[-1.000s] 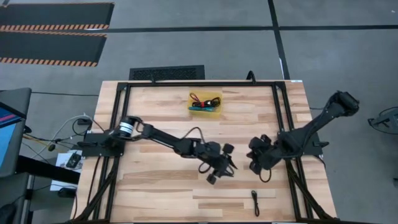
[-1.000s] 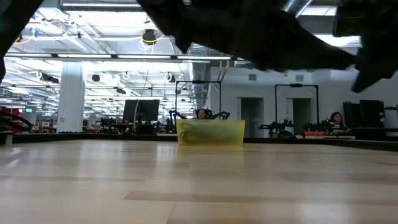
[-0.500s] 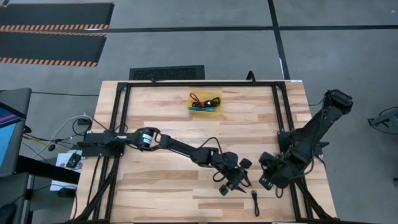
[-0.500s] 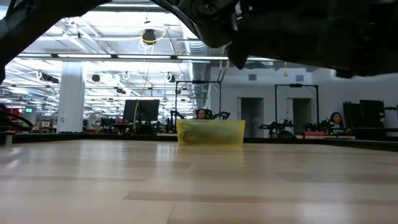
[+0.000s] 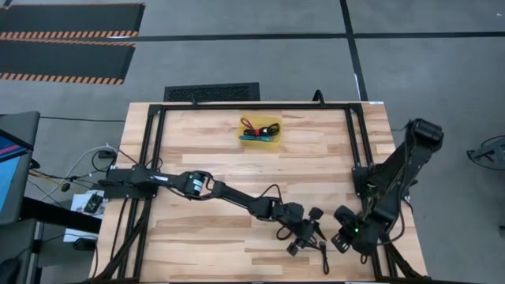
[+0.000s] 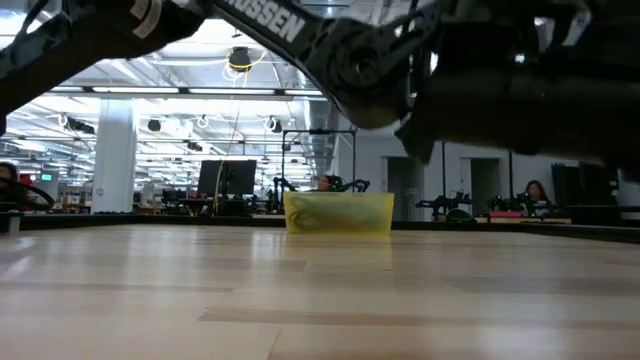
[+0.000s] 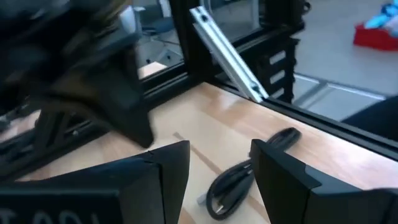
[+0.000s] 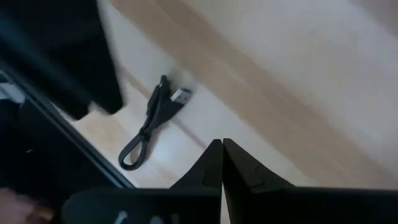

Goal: Pick and place USB-C Cables
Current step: Put the black charger cable into the yellow container, then return to Home Position

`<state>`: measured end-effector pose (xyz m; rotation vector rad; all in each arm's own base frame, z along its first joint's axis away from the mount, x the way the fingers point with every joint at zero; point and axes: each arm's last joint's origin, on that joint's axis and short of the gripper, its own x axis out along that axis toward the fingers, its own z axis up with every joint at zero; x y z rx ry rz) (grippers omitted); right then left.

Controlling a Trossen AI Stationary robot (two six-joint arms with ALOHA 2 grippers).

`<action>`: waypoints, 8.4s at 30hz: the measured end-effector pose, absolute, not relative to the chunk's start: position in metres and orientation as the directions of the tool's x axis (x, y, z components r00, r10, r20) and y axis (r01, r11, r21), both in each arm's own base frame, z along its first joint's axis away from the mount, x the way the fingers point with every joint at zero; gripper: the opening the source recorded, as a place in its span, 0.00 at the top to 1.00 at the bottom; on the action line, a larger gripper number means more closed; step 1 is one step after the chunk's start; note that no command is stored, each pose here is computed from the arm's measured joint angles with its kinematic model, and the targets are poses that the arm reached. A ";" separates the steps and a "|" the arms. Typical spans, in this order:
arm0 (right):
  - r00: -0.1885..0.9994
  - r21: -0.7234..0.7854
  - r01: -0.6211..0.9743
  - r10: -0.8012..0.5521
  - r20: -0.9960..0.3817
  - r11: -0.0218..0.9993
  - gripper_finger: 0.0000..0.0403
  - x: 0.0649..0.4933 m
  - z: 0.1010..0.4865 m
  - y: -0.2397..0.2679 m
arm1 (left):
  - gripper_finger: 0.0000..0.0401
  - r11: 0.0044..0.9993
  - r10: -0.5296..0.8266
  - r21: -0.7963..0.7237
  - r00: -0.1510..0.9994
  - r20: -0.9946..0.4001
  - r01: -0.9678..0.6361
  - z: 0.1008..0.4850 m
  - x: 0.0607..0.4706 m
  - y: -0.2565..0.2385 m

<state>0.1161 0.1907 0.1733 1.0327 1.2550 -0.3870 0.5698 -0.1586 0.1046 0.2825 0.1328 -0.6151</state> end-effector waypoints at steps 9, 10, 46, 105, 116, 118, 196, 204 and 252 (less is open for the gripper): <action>0.334 0.458 0.731 0.320 -0.887 0.506 0.94 0.122 0.167 0.201 | 0.60 0.802 -0.525 0.197 0.823 -0.217 0.564 0.095 0.572 -0.160; 0.334 0.457 0.731 0.319 -0.887 0.506 0.95 0.122 0.167 0.201 | 0.60 0.810 -0.513 0.193 0.828 -0.228 0.554 0.094 0.572 -0.160; 0.297 0.428 0.720 0.316 -0.901 0.546 0.94 0.120 0.166 0.199 | 0.99 0.822 -0.523 0.065 0.796 -0.304 0.565 0.065 0.584 -0.162; 0.373 0.162 0.740 -0.198 -0.906 0.652 0.95 0.136 0.160 0.147 | 1.00 0.888 0.459 0.253 0.783 -0.421 -0.384 0.180 0.335 0.142; 0.402 0.129 0.724 -0.263 -0.877 0.678 0.93 0.143 0.161 0.139 | 0.95 0.914 0.396 0.127 0.781 -0.483 -0.385 0.174 0.321 0.164; 0.417 0.123 0.719 -0.283 -0.864 0.684 0.93 0.146 0.161 0.136 | 0.92 0.914 0.395 0.124 0.779 -0.487 -0.386 0.174 0.321 0.164; 0.992 -0.068 -0.034 0.042 0.116 0.997 0.96 0.154 0.247 0.009 | 1.00 0.984 0.180 0.007 0.982 0.061 -0.181 0.210 0.136 -0.018; 0.988 -0.065 -0.020 0.029 0.150 0.998 0.96 0.138 0.232 0.000 | 1.00 0.976 0.210 0.047 0.977 0.048 -0.212 0.209 0.137 -0.014; 0.991 0.045 -0.010 0.004 0.137 0.999 0.96 0.094 0.187 -0.005 | 1.00 0.981 0.174 0.085 0.985 0.015 -0.175 0.208 0.105 -0.009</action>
